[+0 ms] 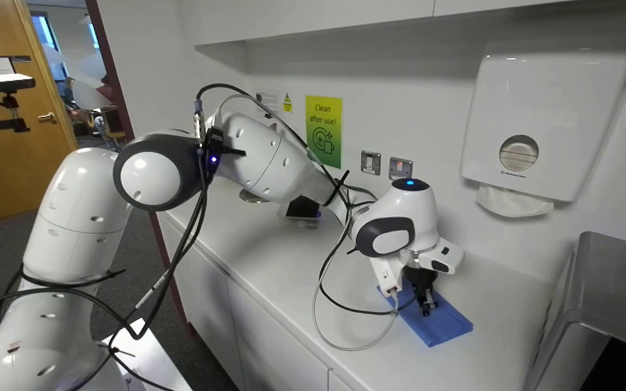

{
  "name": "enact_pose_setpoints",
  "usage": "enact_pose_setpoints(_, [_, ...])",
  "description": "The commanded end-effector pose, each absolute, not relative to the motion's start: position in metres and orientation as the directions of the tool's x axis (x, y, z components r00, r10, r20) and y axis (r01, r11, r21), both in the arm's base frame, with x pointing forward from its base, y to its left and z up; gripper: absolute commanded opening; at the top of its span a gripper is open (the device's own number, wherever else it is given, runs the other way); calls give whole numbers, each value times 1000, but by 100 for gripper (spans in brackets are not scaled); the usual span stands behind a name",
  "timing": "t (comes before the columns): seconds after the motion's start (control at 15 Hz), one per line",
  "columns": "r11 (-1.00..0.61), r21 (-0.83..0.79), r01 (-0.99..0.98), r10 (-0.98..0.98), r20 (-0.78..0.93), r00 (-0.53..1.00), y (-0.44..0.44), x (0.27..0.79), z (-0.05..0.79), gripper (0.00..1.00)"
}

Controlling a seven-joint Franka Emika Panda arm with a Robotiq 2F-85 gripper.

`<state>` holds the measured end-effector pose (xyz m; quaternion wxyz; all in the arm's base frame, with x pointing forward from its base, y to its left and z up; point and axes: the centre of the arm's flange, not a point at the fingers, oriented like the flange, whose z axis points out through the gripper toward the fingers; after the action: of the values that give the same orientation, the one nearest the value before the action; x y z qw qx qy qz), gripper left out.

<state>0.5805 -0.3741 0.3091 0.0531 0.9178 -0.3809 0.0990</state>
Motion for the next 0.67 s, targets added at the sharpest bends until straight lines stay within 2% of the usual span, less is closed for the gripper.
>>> enact_pose_setpoints(0.0, [-715,-46,-697,-689,211,693,-376,607,312,0])
enact_pose_setpoints(0.6, [-767,-177,-617,-642,212,737,-321,665,330,0])
